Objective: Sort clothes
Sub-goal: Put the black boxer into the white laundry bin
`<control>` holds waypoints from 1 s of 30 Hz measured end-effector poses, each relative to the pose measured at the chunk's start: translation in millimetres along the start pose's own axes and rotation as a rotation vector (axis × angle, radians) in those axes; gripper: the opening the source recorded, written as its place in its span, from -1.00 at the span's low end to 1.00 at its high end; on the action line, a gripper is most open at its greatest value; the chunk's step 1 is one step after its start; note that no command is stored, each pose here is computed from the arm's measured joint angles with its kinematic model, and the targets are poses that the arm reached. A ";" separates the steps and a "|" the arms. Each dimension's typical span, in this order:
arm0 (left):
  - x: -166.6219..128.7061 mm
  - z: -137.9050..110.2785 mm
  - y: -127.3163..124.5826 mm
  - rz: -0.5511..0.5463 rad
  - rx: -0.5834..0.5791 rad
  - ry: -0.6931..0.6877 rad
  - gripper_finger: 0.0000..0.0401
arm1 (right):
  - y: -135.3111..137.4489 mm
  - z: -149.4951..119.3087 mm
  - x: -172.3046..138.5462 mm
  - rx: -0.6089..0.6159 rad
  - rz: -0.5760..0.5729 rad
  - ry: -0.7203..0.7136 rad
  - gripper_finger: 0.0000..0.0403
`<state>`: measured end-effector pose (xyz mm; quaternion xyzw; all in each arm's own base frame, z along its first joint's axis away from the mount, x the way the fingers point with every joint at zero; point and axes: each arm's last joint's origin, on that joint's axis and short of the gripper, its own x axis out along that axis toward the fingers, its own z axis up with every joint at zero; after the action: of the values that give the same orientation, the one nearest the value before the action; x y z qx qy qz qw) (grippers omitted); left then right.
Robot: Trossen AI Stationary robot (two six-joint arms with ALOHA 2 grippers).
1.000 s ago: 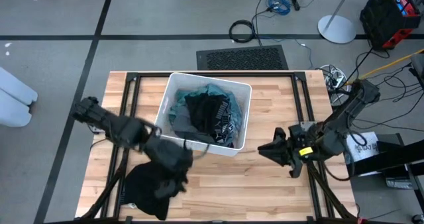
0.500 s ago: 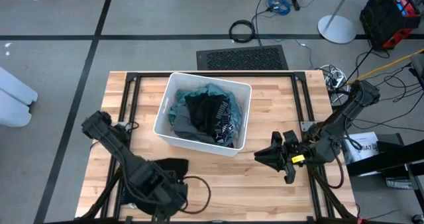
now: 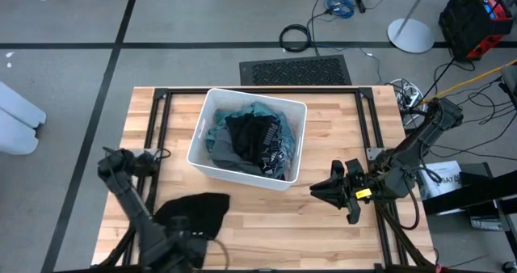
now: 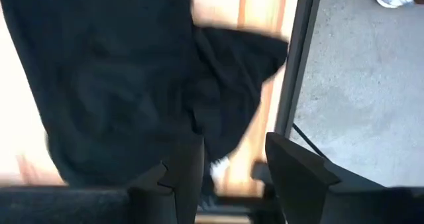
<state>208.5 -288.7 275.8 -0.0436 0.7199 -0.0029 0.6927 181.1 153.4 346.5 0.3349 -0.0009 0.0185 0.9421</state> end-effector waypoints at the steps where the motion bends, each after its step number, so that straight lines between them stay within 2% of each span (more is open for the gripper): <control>1: 1.8 -7.4 -2.5 0.007 -0.029 0.005 -0.15 | -0.2 0.1 0.2 0.000 -0.002 -0.001 -0.60; 6: 11.8 -40.8 -17.8 0.030 -0.148 0.017 -0.15 | -4.3 3.4 4.2 -0.001 -0.024 -0.019 -0.60; 10: 25.3 -57.1 -30.3 -0.020 -0.236 0.001 -0.15 | -8.1 6.7 8.2 0.007 -0.023 -0.020 -0.60; 14: 45.4 -71.3 -33.2 -0.012 -0.343 -0.005 -0.15 | -11.8 9.5 12.9 0.012 0.010 0.006 -0.60; 17: 58.2 -78.9 -29.4 0.029 -0.402 0.002 -0.15 | -16.4 13.1 17.3 0.037 0.006 0.004 -0.60; 23: 85.6 -87.7 -27.2 -0.002 -0.432 0.009 -0.15 | -25.4 17.9 24.0 0.059 -0.007 0.014 -0.60; 30: 128.2 -90.4 1.6 0.102 -0.493 0.047 -0.15 | -37.7 23.3 31.0 0.128 -0.053 0.016 -0.60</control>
<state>113.5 -300.7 151.5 -0.1749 0.7160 0.2066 0.6435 213.7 110.5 341.2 0.3942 0.0167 -0.0039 0.9188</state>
